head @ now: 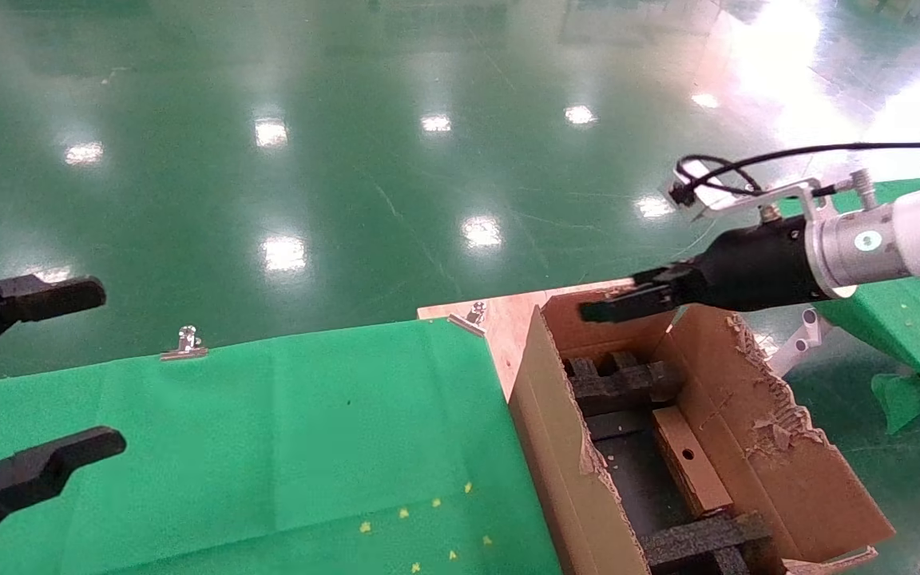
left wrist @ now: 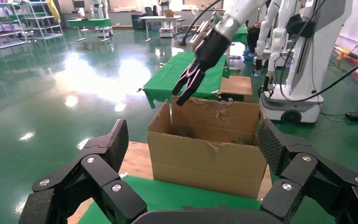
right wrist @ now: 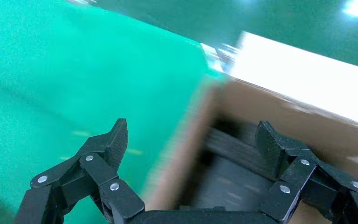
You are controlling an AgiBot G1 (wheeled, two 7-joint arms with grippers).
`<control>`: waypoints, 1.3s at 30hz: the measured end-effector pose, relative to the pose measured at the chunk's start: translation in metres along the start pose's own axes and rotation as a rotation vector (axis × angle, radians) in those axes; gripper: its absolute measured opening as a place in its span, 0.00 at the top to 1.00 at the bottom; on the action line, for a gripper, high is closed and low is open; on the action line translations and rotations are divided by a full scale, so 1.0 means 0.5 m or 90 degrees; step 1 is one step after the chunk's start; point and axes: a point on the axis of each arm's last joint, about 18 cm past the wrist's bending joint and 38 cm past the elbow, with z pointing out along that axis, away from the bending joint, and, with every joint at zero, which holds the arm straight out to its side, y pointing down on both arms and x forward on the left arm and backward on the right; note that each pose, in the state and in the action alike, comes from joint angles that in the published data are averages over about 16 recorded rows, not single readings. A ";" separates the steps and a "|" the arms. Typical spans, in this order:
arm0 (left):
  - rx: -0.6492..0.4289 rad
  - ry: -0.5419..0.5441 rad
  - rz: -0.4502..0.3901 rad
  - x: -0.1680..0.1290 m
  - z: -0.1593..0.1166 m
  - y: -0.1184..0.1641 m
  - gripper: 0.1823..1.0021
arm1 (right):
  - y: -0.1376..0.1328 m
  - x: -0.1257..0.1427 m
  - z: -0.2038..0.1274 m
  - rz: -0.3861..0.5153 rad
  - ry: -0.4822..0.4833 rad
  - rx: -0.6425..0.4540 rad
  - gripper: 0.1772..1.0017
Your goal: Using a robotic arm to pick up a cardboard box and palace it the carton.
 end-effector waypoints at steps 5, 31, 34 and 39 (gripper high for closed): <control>0.000 0.000 0.000 0.000 0.000 0.000 0.00 | -0.007 -0.050 -0.026 0.012 -0.082 0.032 0.00; 0.000 -0.001 0.000 0.000 0.000 0.000 0.00 | -0.017 -0.180 0.011 -0.097 -0.260 0.085 0.00; 0.000 -0.001 0.000 0.000 0.000 0.000 0.00 | -0.018 -0.202 0.015 -0.122 -0.288 0.099 0.00; 0.000 -0.001 0.000 0.000 0.000 0.000 0.00 | -0.017 -0.234 0.019 -0.163 -0.331 0.125 0.00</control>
